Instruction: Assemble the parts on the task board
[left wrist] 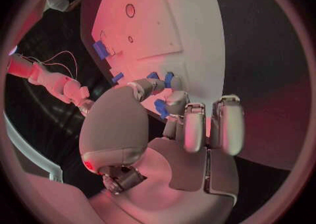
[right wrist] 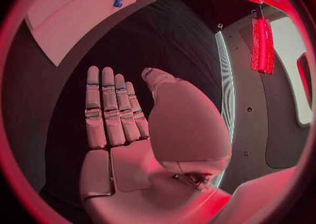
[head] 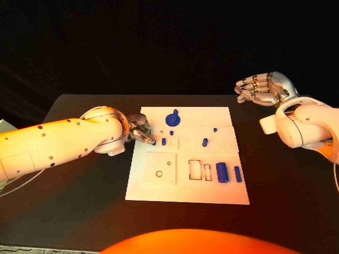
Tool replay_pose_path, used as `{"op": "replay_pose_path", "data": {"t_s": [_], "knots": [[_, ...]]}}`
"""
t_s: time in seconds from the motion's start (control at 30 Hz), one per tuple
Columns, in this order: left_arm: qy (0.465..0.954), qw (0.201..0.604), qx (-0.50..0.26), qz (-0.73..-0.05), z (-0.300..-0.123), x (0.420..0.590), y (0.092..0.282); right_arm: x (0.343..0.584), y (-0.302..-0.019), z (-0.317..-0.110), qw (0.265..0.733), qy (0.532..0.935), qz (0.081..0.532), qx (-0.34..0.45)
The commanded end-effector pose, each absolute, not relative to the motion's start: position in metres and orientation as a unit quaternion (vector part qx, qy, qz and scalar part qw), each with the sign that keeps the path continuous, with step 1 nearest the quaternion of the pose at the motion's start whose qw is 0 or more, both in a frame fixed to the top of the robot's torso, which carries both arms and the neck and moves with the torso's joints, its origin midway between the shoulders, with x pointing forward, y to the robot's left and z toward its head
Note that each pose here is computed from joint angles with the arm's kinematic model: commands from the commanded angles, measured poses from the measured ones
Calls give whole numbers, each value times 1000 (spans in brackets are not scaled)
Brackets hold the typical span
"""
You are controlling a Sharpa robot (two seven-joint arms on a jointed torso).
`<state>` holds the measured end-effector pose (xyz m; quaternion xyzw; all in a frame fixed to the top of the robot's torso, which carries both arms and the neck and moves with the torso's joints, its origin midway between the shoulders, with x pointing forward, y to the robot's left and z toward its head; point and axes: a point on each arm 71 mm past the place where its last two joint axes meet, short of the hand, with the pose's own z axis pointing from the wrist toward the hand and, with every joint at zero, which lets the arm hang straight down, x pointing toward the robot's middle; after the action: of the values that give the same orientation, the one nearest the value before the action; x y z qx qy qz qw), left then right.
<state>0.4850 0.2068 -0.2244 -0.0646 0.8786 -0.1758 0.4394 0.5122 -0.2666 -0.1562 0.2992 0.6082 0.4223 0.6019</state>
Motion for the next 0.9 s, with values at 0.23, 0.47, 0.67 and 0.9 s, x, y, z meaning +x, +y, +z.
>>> {"op": "replay_pose_path", "data": {"t_s": [0.23, 0.47, 0.67, 0.9], "knots": [[884, 430, -56, -176, -227, 484, 203, 512, -264, -156, 597, 611, 429, 293], [887, 423, -53, -176, -228, 485, 200, 512, -264, -156, 598, 610, 429, 293], [893, 412, -54, -175, -230, 485, 198, 512, -265, -156, 598, 610, 429, 293], [898, 399, -50, -178, -232, 485, 196, 512, -265, -156, 599, 610, 428, 294]]}}
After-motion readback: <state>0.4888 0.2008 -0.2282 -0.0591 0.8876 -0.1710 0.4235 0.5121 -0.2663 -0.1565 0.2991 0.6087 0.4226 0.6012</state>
